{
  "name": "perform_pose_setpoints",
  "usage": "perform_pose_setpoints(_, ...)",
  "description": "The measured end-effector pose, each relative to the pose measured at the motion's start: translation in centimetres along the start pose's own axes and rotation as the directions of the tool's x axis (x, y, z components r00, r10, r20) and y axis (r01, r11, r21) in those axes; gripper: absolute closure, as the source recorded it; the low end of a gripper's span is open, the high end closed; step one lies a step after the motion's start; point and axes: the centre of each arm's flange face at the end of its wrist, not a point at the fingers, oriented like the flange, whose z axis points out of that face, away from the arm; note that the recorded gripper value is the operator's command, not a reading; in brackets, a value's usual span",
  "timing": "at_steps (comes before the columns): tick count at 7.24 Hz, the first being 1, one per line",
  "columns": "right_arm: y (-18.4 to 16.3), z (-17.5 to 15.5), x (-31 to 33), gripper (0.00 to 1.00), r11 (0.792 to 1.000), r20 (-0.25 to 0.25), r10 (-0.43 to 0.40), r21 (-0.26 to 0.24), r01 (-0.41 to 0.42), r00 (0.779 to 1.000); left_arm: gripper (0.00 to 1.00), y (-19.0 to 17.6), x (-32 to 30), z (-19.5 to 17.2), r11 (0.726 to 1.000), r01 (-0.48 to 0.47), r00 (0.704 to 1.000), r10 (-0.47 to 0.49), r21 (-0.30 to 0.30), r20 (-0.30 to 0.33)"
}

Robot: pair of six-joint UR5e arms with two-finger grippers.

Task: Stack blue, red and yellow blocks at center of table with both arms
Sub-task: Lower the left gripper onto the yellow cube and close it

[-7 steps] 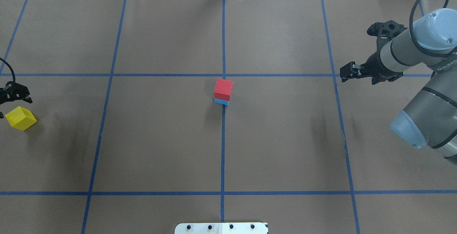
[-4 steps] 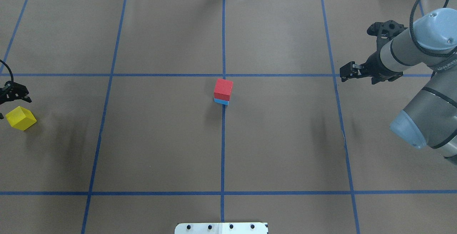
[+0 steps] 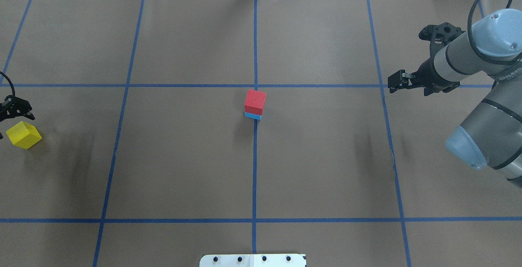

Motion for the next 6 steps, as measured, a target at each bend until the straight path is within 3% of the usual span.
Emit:
perform_pose_setpoints(5,0.0,-0.2,-0.1,0.0,1.0,0.002,-0.001,0.004,0.001,1.0,0.01,0.8,-1.0,1.0,1.0,-0.003,1.0,0.004,-0.019,0.022)
perform_pose_setpoints(6,0.0,-0.3,-0.1,0.0,1.0,0.003,-0.001,0.005,0.001,1.0,0.26,1.2,-0.9,1.3,1.0,-0.011,1.0,0.011,-0.025,0.027)
